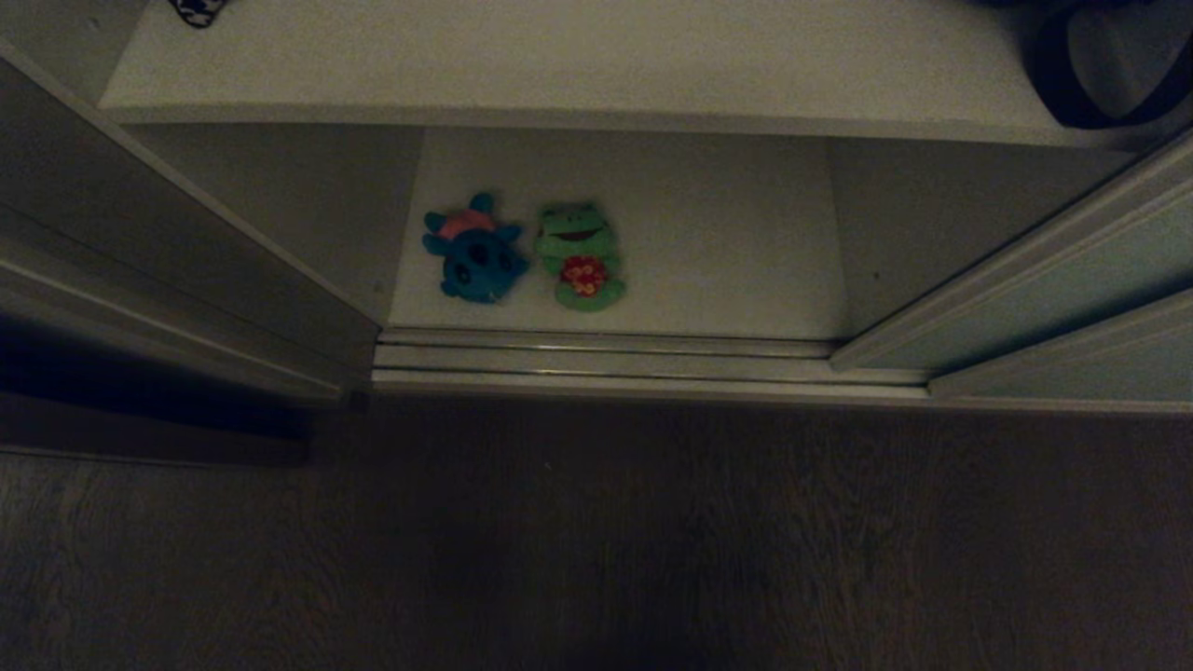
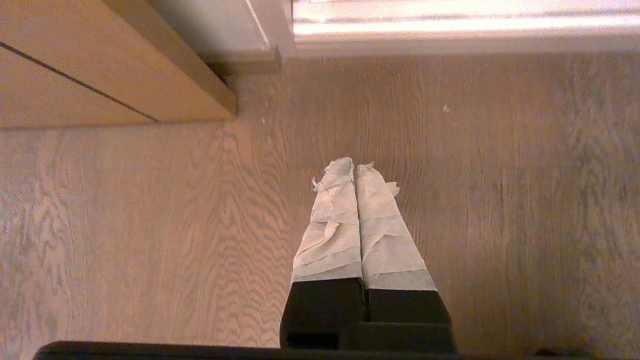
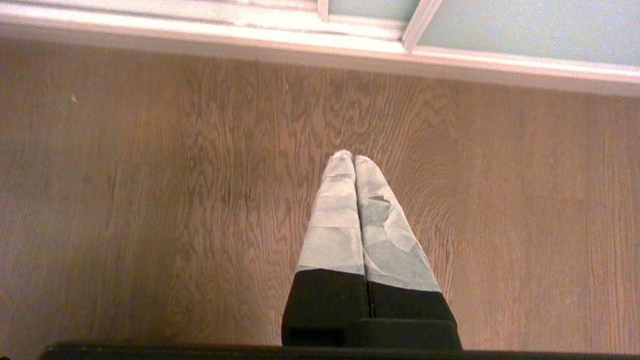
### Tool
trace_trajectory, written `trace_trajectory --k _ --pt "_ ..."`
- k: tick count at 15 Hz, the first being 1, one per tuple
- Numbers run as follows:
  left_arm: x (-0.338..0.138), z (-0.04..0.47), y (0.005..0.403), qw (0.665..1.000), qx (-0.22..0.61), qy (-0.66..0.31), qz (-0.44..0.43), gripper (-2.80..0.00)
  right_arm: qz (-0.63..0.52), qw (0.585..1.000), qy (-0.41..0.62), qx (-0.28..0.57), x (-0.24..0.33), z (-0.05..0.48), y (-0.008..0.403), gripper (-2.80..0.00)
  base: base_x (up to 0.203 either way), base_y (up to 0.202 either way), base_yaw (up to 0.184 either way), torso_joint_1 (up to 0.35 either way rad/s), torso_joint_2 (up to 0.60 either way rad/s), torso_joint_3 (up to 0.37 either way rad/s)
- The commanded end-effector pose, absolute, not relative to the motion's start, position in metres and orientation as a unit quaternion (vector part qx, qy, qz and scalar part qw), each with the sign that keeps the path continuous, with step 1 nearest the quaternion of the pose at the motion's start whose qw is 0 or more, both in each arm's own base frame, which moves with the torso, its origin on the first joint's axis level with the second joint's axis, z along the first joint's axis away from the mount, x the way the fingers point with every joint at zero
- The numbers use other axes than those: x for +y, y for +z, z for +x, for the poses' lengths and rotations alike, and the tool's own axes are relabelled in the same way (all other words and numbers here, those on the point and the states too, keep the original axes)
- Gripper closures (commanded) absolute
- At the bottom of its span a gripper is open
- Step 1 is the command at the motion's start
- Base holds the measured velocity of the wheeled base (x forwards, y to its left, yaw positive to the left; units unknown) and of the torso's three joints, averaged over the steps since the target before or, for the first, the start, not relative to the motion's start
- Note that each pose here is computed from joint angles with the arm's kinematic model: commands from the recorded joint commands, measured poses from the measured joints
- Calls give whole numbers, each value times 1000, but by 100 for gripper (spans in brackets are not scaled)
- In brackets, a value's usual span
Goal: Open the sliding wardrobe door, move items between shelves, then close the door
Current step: Close the door
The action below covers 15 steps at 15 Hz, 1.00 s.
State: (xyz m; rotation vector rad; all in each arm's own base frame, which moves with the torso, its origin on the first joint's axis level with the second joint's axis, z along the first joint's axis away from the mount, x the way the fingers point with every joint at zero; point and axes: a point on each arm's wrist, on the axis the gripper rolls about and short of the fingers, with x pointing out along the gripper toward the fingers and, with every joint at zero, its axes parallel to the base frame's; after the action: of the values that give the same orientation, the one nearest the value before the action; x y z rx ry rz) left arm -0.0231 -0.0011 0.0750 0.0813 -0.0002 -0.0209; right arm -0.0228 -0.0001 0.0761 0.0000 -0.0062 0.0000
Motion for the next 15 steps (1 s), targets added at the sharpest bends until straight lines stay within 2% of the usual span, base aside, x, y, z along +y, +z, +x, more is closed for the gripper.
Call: trace_trajectory --k 1,15 --pt "-1 -23 76 999 2 -9 39 0 0 1000 0 -4 0 -23 76 0 0 0 0 2 -2 197" --pt "-1 -23 75 999 1 -8 38 0 0 1000 0 -4 0 -23 76 0 0 0 0 1 2 205"
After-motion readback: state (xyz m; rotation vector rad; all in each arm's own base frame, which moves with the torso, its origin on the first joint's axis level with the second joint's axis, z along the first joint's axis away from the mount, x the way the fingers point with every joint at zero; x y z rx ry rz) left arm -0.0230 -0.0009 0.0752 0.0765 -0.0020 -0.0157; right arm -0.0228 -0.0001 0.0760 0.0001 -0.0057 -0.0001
